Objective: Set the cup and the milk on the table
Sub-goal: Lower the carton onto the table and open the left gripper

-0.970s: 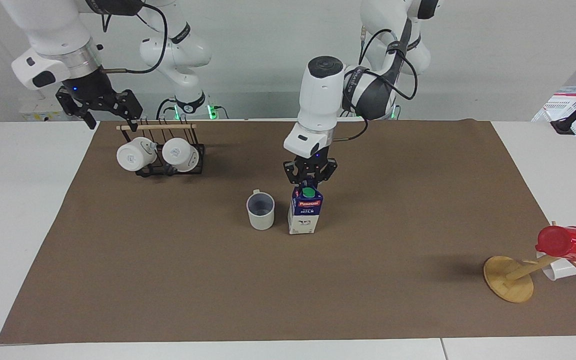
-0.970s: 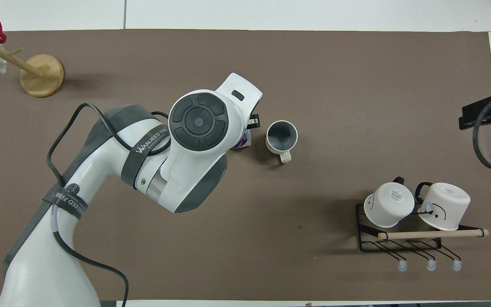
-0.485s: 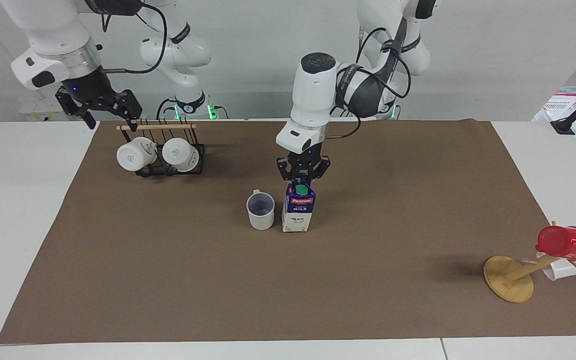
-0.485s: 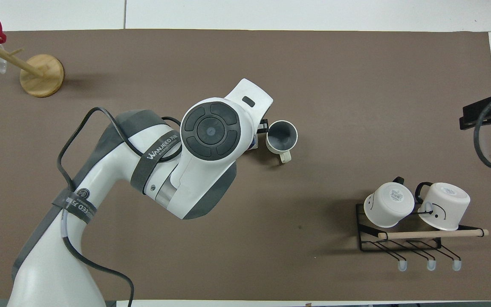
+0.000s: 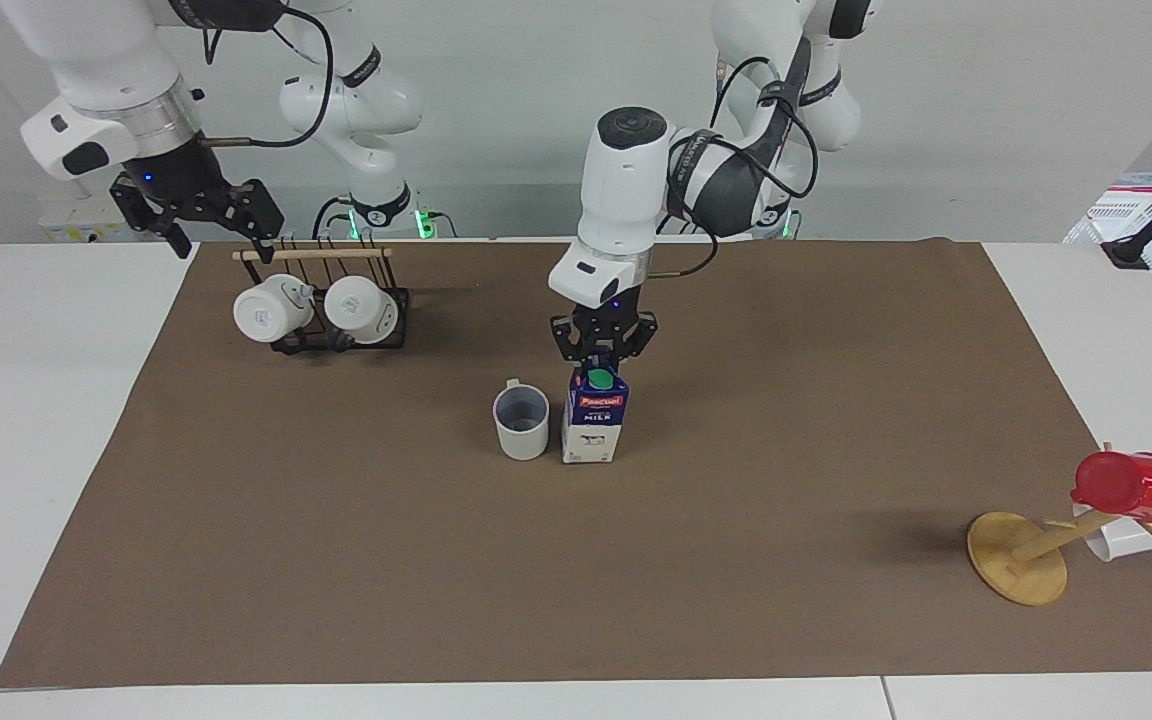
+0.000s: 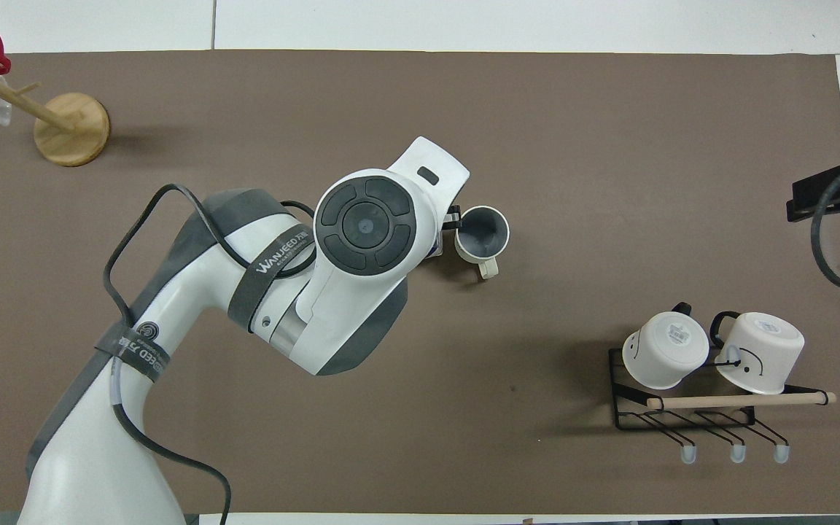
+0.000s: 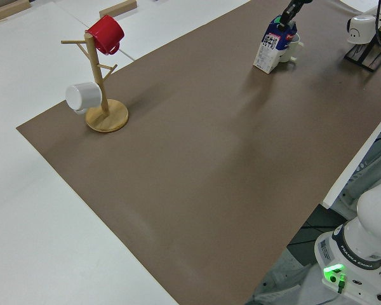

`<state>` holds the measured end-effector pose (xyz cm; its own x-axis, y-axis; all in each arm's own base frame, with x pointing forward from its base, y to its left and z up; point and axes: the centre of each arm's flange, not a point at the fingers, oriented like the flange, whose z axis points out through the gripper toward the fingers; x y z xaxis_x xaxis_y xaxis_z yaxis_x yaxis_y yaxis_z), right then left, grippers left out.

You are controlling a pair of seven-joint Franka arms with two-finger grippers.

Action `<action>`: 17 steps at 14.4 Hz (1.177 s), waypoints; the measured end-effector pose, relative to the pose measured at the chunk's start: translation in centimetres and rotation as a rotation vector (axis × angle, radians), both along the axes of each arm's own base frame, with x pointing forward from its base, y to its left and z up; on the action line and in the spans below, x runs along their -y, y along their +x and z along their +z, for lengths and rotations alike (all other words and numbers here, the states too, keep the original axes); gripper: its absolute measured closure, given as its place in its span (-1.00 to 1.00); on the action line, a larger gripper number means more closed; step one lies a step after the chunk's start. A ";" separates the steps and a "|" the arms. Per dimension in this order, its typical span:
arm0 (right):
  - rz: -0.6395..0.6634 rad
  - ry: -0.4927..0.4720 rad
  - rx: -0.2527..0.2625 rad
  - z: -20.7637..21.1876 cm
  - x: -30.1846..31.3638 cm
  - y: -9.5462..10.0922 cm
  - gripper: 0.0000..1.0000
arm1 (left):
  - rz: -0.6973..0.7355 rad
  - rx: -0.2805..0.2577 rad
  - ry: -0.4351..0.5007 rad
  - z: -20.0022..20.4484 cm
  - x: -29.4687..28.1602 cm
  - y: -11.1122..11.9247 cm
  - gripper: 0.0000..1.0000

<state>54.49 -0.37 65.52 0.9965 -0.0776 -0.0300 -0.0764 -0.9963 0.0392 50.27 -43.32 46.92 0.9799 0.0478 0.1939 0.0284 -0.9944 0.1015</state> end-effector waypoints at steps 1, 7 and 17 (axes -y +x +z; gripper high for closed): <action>0.000 0.000 0.000 0.0 0.0 0.0 -1.00 | -0.001 -0.001 0.001 -0.1 0.1 0.0 0.18; -0.003 0.000 -0.002 0.0 0.1 0.0 -1.00 | 0.000 0.002 -0.002 0.1 0.1 0.0 -0.99; -0.004 0.000 -0.012 -0.1 0.2 -0.1 -1.00 | 0.048 0.011 -0.035 5.1 -1.3 0.4 -1.00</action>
